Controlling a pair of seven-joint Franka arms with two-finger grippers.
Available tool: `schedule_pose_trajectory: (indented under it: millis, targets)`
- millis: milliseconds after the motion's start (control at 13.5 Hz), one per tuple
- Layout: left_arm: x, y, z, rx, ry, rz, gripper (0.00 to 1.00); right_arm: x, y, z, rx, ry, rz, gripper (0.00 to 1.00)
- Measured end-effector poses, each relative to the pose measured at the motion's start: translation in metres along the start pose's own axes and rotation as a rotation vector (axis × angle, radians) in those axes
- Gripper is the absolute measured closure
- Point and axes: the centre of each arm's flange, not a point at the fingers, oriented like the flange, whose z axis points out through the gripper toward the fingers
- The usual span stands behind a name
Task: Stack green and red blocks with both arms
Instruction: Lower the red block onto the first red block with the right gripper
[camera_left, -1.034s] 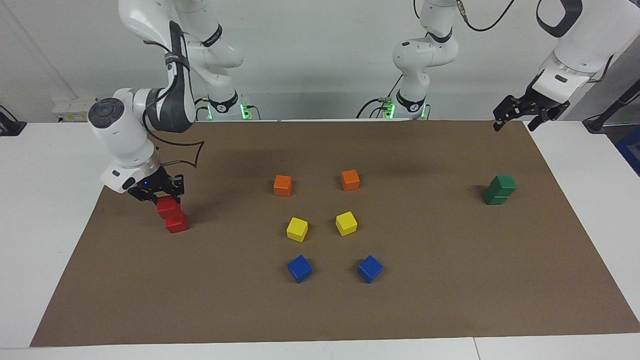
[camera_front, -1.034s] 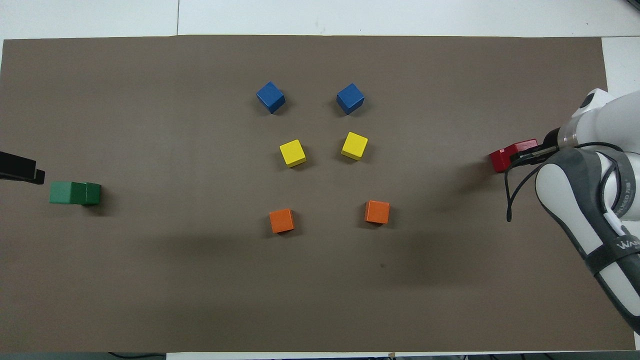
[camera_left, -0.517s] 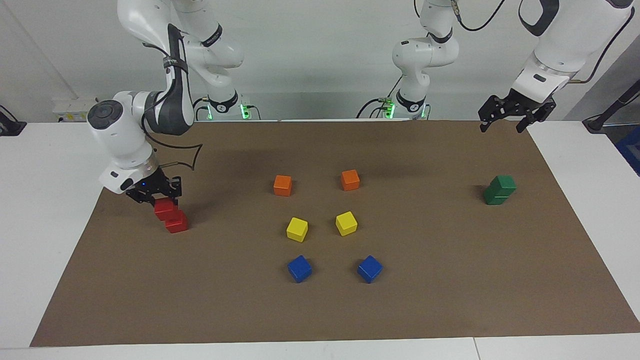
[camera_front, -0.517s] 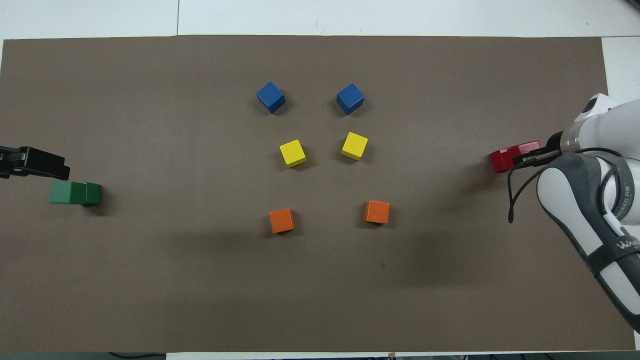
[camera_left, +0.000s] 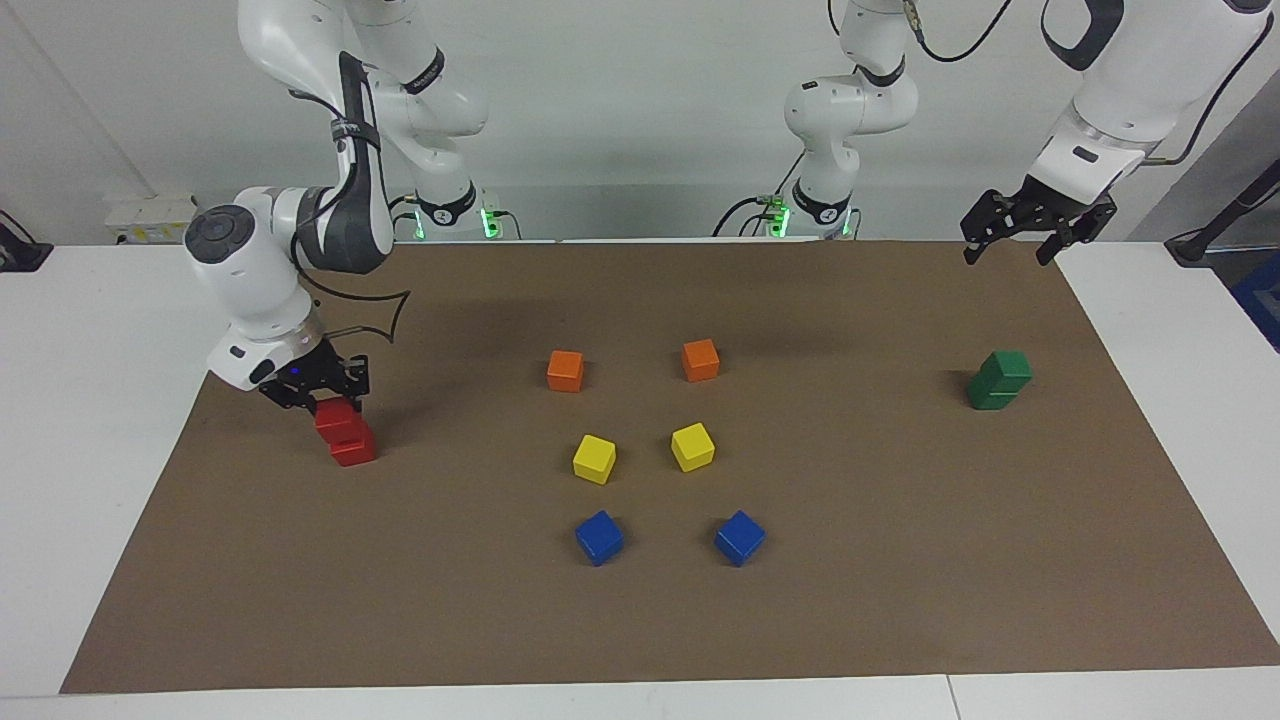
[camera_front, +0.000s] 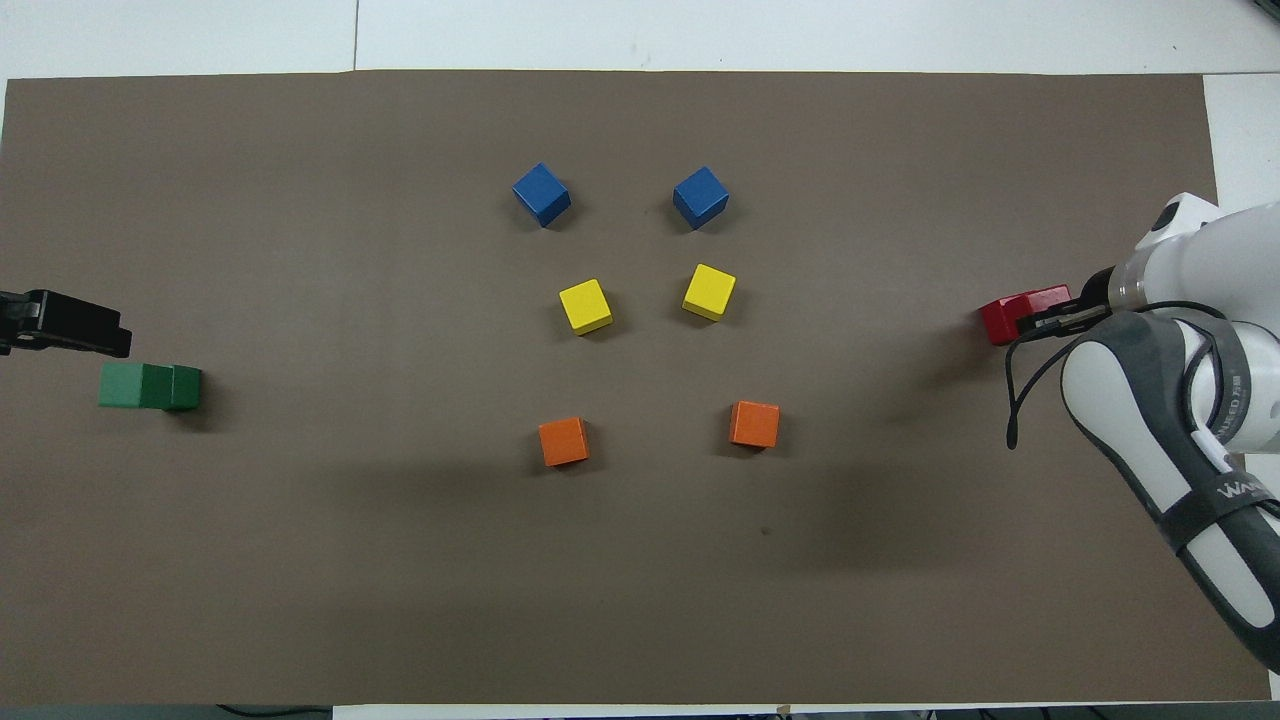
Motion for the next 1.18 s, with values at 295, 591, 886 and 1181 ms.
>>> schedule_pose_trajectory:
  millis: [295, 591, 886, 1181]
  targets:
    - [0.001, -0.001, -0.001, -0.003, 0.010, -0.003, 0.00, 0.000, -0.001, 0.005, -0.004, 0.017, -0.001, 0.45]
    - [0.004, 0.000, -0.005, -0.010, 0.045, -0.003, 0.00, -0.001, -0.001, 0.007, -0.003, 0.013, -0.002, 0.45]
    - [0.005, 0.000, -0.005, -0.010, 0.052, -0.004, 0.00, -0.001, -0.001, 0.010, -0.001, 0.007, -0.002, 0.45]
    - [0.005, 0.000, -0.006, -0.009, 0.053, -0.004, 0.00, -0.001, -0.001, 0.012, -0.007, 0.028, -0.001, 0.45]
